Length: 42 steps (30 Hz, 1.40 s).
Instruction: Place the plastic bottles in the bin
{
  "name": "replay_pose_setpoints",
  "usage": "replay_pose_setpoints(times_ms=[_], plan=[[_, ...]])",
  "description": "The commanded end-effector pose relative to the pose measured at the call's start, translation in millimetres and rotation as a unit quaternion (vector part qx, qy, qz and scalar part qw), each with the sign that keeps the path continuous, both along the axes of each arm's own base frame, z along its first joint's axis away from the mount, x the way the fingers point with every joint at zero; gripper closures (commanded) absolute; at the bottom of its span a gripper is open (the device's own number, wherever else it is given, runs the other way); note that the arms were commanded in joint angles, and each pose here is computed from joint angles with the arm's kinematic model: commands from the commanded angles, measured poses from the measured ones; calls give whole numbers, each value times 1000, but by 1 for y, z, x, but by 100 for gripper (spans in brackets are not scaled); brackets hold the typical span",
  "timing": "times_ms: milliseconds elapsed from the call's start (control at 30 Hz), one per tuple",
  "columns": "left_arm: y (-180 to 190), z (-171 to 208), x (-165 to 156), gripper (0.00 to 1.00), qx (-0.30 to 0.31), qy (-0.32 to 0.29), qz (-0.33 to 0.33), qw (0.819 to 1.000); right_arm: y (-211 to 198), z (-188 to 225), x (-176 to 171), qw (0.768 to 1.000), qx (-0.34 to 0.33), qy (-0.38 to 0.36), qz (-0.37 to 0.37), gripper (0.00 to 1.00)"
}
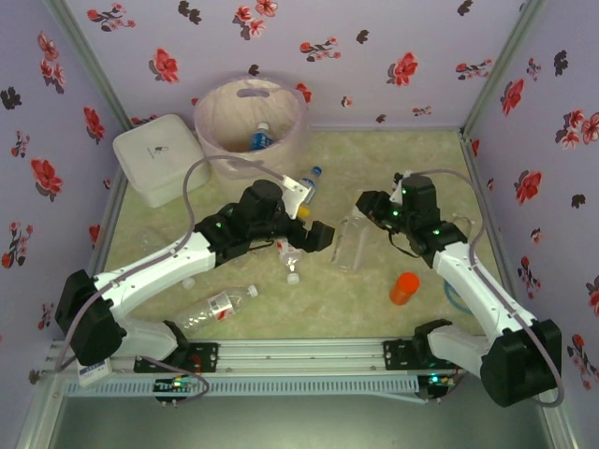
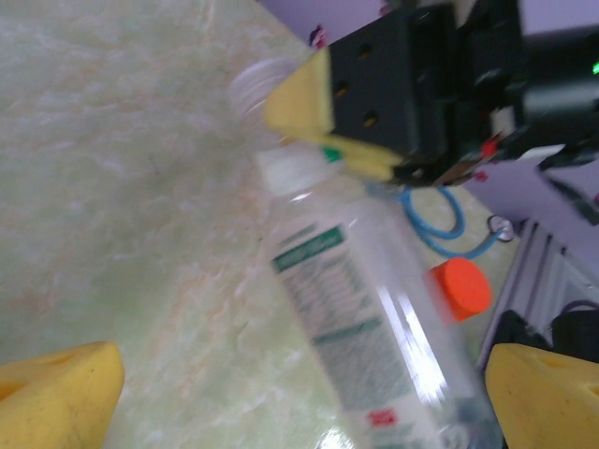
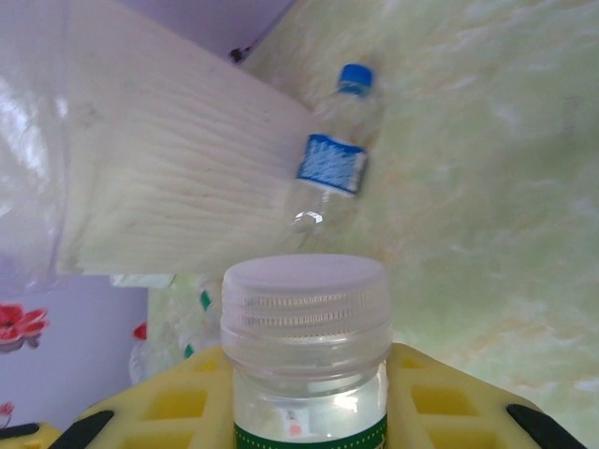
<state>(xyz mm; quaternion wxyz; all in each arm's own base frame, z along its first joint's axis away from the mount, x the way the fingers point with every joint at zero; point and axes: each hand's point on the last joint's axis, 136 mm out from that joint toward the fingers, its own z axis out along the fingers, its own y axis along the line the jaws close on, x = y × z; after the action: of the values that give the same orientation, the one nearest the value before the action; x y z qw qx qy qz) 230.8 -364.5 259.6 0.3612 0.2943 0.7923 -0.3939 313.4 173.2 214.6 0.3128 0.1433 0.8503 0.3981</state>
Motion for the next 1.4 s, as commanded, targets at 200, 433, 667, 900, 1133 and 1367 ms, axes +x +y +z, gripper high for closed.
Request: replay_pose_setpoints(times_ms=[200,433,667,900,1133,1367], plan=[[-34,-13,-7,0,-37,40,-38,998,39,48,3,988,105,-94,59,100],[-38,-20,-6,9,-37,43,-43,997,38,69,-5,981,129,-131,64,100],[-35,-11,-4,41,-39,32,-39,998,39,63,-2,984,119,-119,63,97],[-15,22,13,48,-34,-16,-19,999,15,51,-5,992,62,-110,17,14],[46,114,50,60,37,-131,35,990,-28,50,-27,993,-42,-106,-26,0],[117,175,147,73,99,-212,147,961,-41,26,-43,994,-54,-84,-42,1]])
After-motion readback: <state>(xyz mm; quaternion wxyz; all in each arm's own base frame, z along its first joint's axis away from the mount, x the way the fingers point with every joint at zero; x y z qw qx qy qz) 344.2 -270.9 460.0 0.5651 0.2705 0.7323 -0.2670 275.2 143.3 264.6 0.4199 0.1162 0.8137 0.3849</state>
